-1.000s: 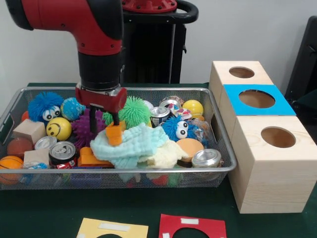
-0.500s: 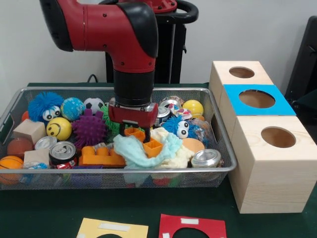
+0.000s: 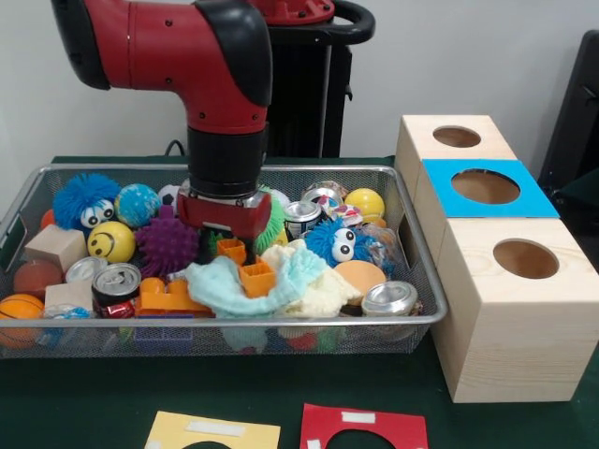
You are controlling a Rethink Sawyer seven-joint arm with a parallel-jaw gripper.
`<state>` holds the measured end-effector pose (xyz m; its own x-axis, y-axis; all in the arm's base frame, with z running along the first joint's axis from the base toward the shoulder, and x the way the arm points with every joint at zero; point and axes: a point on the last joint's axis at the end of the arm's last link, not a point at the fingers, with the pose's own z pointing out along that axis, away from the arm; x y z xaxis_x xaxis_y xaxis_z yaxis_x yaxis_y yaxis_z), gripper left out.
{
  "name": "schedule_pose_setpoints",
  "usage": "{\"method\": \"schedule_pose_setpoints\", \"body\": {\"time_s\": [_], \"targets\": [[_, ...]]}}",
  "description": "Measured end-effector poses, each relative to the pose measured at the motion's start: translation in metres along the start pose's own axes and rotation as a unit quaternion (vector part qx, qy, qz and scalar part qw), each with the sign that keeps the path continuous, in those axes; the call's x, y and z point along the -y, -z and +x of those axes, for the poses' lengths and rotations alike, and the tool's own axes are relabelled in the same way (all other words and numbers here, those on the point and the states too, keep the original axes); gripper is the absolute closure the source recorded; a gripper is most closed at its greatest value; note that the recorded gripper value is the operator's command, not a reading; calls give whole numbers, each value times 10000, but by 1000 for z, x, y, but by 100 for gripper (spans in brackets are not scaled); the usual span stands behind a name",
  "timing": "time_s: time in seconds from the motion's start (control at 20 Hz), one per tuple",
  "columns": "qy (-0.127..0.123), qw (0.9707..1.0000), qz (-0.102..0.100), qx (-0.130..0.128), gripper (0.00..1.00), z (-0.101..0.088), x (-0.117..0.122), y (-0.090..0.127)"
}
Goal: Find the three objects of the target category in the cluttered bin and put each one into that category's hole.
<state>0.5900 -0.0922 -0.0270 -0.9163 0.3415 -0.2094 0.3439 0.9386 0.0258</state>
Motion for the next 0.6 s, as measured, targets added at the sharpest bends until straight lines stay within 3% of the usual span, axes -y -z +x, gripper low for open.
{"method": "schedule_pose_setpoints", "body": {"time_s": [0.05, 0.1, 0.6], "targets": [[-11, 10000, 2, 0, 0, 0, 1, 0], [-29, 10000, 5, 2, 100, -1, 3, 0], [-13, 9999, 5, 130, 100, -9, 3, 10]]}}
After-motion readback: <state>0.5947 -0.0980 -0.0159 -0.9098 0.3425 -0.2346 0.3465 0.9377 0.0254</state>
